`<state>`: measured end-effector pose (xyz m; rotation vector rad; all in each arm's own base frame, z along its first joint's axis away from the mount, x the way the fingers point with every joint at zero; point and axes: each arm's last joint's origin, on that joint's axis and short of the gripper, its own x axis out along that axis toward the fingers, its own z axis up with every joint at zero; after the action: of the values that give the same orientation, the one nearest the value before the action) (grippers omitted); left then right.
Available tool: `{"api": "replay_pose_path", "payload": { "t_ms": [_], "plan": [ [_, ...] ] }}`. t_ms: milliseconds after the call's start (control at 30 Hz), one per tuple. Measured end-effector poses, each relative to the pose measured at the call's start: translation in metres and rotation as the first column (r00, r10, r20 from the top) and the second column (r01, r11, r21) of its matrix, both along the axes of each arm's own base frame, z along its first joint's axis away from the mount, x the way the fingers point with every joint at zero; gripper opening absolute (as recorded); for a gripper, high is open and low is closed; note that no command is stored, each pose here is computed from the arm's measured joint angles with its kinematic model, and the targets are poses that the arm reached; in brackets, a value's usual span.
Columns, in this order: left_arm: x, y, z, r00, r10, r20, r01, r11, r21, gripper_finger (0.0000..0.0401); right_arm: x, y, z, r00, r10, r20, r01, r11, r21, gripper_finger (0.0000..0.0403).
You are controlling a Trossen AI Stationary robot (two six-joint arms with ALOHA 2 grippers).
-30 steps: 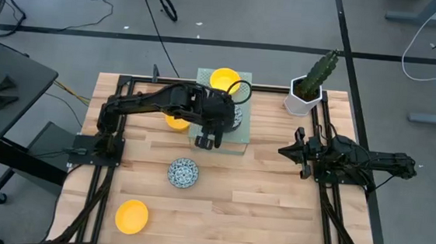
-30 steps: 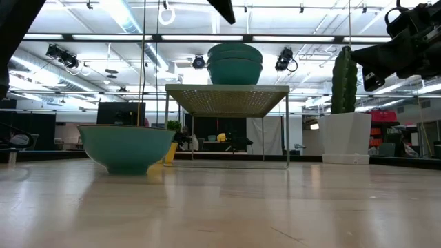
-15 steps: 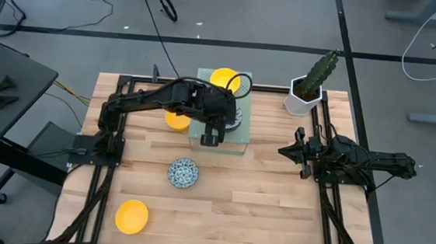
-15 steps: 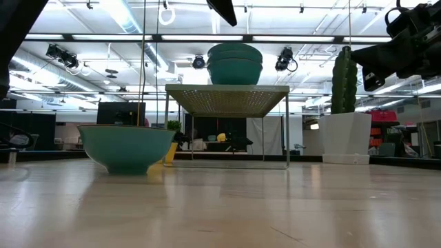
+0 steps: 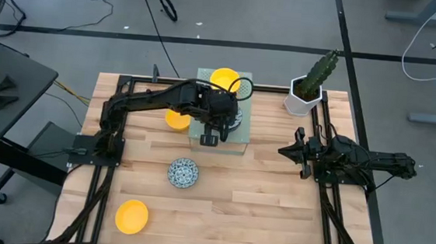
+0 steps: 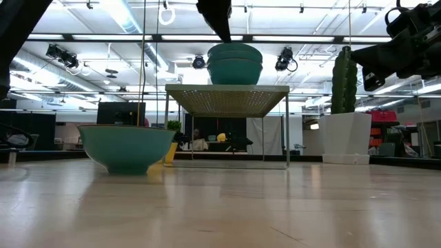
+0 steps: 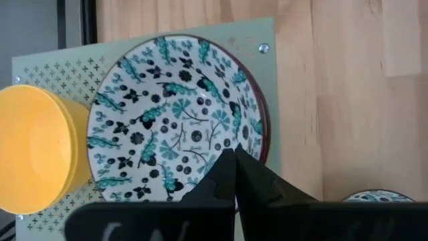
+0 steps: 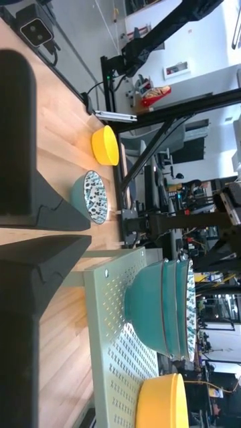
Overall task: Pick & Place Mini bowls
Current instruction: Stack the blue and white bowl on top of the other blue and white bowls on the shelf, then stack the yellow bowl on top of the other yellow bowls on the shelf
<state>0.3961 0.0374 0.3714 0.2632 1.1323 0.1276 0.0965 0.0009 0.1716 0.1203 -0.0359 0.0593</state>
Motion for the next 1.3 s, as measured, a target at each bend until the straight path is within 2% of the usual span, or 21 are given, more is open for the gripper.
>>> {"api": "replay_pose_path", "payload": {
  "t_ms": [467,600,700,933,1300],
  "plan": [
    [-0.002,-0.001,-0.004,0.999,-0.023,-0.031,0.022,0.998,-0.057,0.0001,0.000,0.000,0.000,1.000,0.000,0.000,0.000,1.000,0.000,0.0027],
    [-0.002,0.001,-0.004,0.999,-0.015,-0.031,0.013,0.999,-0.048,0.0001,0.000,0.000,0.000,1.000,0.000,0.000,0.000,1.000,0.000,0.0027],
    [-0.003,0.003,-0.003,0.999,0.002,-0.039,-0.002,1.000,0.001,0.0001,0.000,0.000,0.000,1.000,0.000,0.000,0.000,1.000,0.000,0.0027],
    [-0.013,0.003,0.008,0.997,0.010,-0.074,-0.009,1.000,0.015,0.0001,0.000,0.000,0.000,1.000,0.000,0.000,0.000,1.000,0.000,0.0027],
    [-0.032,-0.003,0.033,0.998,0.044,-0.055,-0.045,0.999,-0.006,0.0002,0.000,0.000,0.000,1.000,0.000,0.000,0.000,1.000,0.000,0.0027]
  ]
}}
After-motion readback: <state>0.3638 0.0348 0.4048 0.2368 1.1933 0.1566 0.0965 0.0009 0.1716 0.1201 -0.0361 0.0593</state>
